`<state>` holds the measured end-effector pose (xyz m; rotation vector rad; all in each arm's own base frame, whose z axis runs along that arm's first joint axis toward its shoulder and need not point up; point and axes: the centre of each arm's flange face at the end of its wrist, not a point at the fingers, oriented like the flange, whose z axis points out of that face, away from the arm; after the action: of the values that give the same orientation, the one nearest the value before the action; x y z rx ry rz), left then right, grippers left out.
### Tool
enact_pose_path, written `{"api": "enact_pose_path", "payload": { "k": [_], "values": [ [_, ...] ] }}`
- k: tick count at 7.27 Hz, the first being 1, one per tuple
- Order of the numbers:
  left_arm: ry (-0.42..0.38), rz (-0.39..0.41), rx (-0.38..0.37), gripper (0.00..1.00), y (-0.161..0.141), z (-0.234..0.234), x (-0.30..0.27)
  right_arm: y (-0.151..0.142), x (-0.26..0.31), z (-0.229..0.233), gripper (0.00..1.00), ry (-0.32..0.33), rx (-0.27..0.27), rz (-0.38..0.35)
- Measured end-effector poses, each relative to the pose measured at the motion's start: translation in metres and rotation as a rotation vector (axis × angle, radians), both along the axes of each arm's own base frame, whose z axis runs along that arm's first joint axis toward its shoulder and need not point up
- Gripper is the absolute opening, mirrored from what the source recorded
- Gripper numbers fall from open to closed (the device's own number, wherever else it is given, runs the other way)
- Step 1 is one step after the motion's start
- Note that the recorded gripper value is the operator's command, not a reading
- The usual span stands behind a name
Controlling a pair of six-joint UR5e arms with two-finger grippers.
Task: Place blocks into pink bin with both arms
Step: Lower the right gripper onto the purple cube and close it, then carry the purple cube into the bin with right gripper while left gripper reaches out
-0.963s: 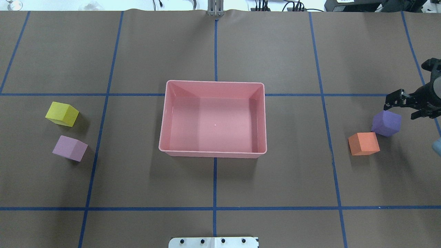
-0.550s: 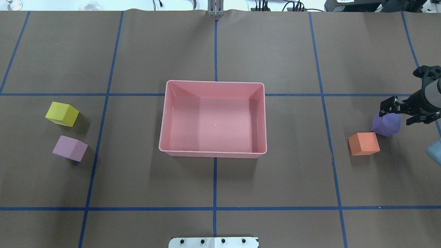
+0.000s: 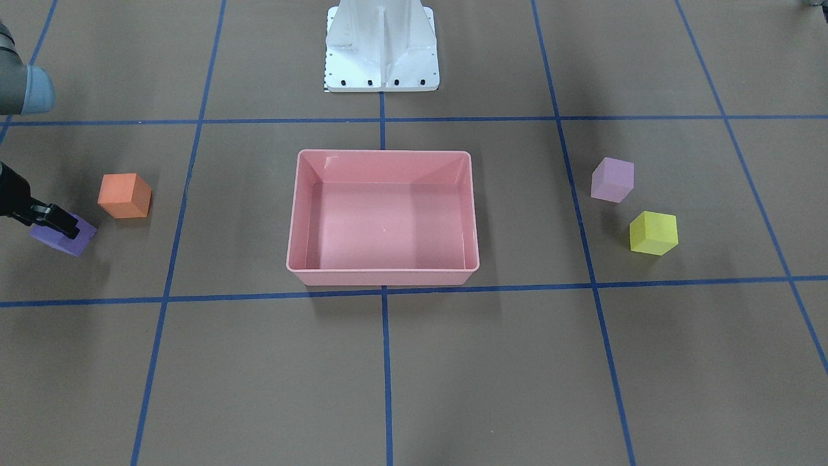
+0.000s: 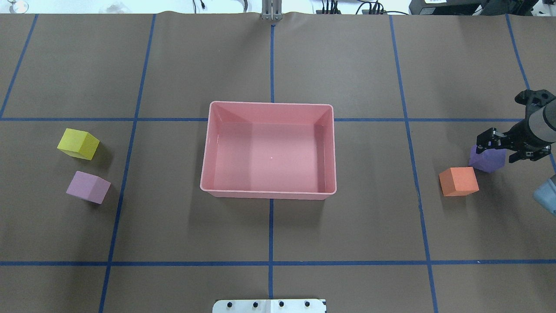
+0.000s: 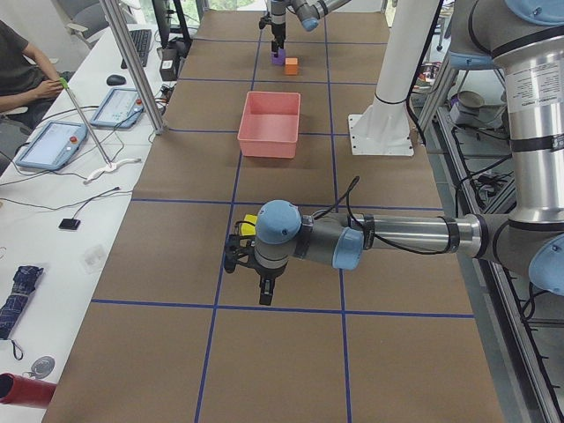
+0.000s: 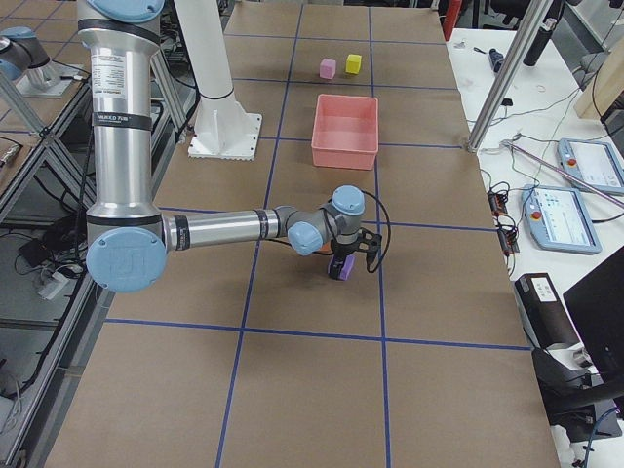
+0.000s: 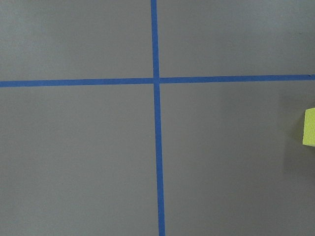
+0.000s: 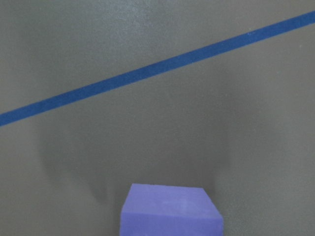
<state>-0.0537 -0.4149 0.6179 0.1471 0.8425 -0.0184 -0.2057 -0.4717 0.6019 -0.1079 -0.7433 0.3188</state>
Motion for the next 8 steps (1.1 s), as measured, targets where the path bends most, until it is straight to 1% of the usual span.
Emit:
{"api": "enact_pose_path", "payload": {
  "k": [2, 3, 4, 5, 6, 7, 8],
  "values": [
    [0.002, 0.000, 0.004, 1.00, -0.001, -0.002, 0.000, -0.004, -0.004, -0.006, 0.00, -0.010, 0.000, 0.000],
    [0.007, -0.005, 0.004, 1.00, -0.004, -0.005, 0.001, -0.010, -0.006, -0.019, 0.00, -0.032, 0.009, -0.002],
    [0.016, -0.024, 0.004, 1.00, -0.010, -0.013, 0.003, -0.022, 0.000, -0.042, 0.00, -0.087, 0.014, 0.004],
    [0.028, -0.036, 0.008, 1.00, -0.019, -0.024, 0.011, -0.041, 0.012, -0.076, 0.00, -0.149, 0.014, 0.017],
    [0.044, -0.033, 0.011, 1.00, -0.026, -0.034, 0.031, -0.066, 0.019, -0.130, 0.00, -0.187, 0.010, 0.034],
    [0.066, -0.033, 0.008, 1.00, -0.032, -0.045, 0.057, -0.089, 0.016, -0.197, 0.00, -0.198, -0.003, 0.049],
    [0.090, -0.038, -0.011, 1.00, -0.038, -0.057, 0.084, -0.101, 0.002, -0.259, 0.00, -0.203, -0.027, 0.066]
  ]
}}
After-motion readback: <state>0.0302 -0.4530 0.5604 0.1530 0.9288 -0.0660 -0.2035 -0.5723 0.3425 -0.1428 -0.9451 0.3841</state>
